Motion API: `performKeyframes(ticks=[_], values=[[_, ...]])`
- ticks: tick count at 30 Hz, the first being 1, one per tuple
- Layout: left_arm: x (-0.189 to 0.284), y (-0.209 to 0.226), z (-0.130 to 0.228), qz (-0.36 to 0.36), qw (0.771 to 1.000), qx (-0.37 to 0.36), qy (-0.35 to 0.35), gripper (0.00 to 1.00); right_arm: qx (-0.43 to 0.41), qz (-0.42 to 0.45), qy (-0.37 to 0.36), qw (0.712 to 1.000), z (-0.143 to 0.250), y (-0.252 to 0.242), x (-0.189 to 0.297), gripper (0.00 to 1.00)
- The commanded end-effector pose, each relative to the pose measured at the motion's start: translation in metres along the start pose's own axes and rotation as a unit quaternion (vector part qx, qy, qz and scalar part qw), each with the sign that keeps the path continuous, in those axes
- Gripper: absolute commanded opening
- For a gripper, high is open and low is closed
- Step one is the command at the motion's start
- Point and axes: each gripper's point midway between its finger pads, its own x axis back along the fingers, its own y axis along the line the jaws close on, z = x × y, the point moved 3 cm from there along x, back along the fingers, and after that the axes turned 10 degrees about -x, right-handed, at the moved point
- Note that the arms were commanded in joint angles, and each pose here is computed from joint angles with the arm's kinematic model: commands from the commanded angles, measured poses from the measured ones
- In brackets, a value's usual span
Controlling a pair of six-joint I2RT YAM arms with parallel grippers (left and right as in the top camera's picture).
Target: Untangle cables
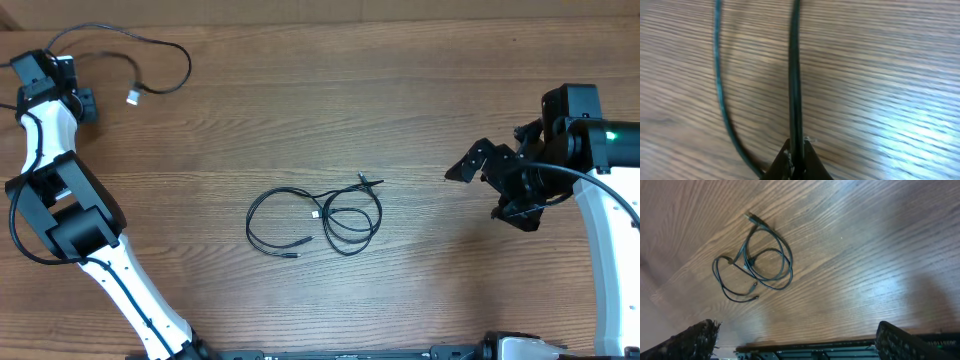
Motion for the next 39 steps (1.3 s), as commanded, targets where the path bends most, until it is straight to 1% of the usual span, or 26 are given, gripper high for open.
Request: performKeyframes(ticks=[1, 3, 7, 8, 9, 10, 11, 12, 14, 20, 23, 26, 28, 30, 33, 35, 36, 37, 38, 39], values=[[0.001, 0.024, -0.003, -0.076, 0.997, 0.003, 0.014, 0.04, -0.004, 0.004, 0.002, 1.0, 0.002, -0.002, 0.001, 1.0], [0.009, 0.038, -0.014, -0.107, 0.994, 0.008, 0.004, 0.04, -0.005, 0.005, 0.004, 1.0, 0.003, -0.003, 0.001, 1.0], [0.024, 0.048, -0.041, -0.119, 0.992, 0.023, -0.031, 0.05, -0.005, 0.005, 0.004, 1.0, 0.003, -0.003, 0.001, 1.0], [0.026, 0.049, -0.045, -0.119, 0.992, 0.033, -0.038, 0.1, -0.005, 0.005, 0.004, 1.0, 0.003, -0.003, 0.001, 1.0], [0.027, 0.05, -0.045, -0.119, 0.991, 0.046, -0.04, 0.25, -0.005, 0.005, 0.004, 1.0, 0.003, -0.003, 0.001, 1.0], [0.026, 0.049, -0.044, -0.116, 0.991, 0.062, -0.04, 0.59, -0.005, 0.005, 0.004, 1.0, 0.003, -0.003, 0.001, 1.0], [0.025, 0.046, -0.042, -0.109, 0.991, 0.073, -0.037, 0.89, -0.005, 0.005, 0.004, 1.0, 0.003, -0.003, 0.001, 1.0], [0.023, 0.042, -0.039, -0.098, 0.992, 0.079, -0.034, 1.0, -0.005, 0.005, 0.004, 1.0, 0.003, -0.003, 0.001, 1.0], [0.018, 0.032, -0.033, -0.07, 0.994, 0.075, -0.026, 1.0, -0.005, 0.005, 0.004, 1.0, 0.003, -0.003, 0.001, 1.0], [0.014, 0.011, -0.014, -0.03, 0.997, 0.065, 0.017, 1.0, -0.003, 0.002, 0.0, 1.0, 0.002, -0.002, 0.001, 1.0], [0.016, -0.012, -0.014, 0.022, 0.998, 0.057, 0.021, 1.0, 0.0, -0.002, -0.005, 1.0, -0.001, 0.0, 0.001, 1.0], [0.018, -0.038, -0.016, 0.089, 0.994, 0.052, 0.017, 1.0, 0.002, -0.005, -0.009, 1.0, -0.002, 0.001, 0.001, 1.0], [0.018, -0.05, -0.015, 0.108, 0.993, 0.048, 0.017, 0.99, 0.003, -0.006, -0.01, 1.0, -0.003, 0.002, 0.001, 1.0], [0.018, -0.057, -0.014, 0.112, 0.992, 0.046, 0.022, 0.93, 0.005, -0.005, -0.01, 1.0, -0.003, 0.002, 0.001, 1.0], [0.018, -0.073, -0.012, 0.126, 0.99, 0.057, 0.033, 0.91, 0.005, -0.005, -0.01, 1.0, -0.003, 0.002, 0.001, 1.0], [0.019, -0.091, -0.011, 0.153, 0.986, 0.05, 0.035, 0.9, 0.006, -0.006, -0.011, 1.0, -0.003, 0.002, 0.001, 1.0], [0.021, -0.1, -0.012, 0.165, 0.985, 0.047, 0.034, 0.91, 0.007, -0.007, -0.012, 1.0, -0.004, 0.002, 0.001, 1.0], [0.022, -0.109, -0.012, 0.177, 0.983, 0.042, 0.034, 0.95, 0.008, -0.008, -0.013, 1.0, -0.004, 0.003, 0.001, 1.0], [0.022, -0.116, -0.011, 0.18, 0.982, 0.038, 0.036, 0.99, 0.008, -0.008, -0.013, 1.0, -0.004, 0.003, 0.001, 1.0], [0.022, -0.122, -0.012, 0.18, 0.982, 0.031, 0.038, 1.0, 0.008, -0.007, -0.012, 1.0, -0.004, 0.002, 0.001, 1.0]])
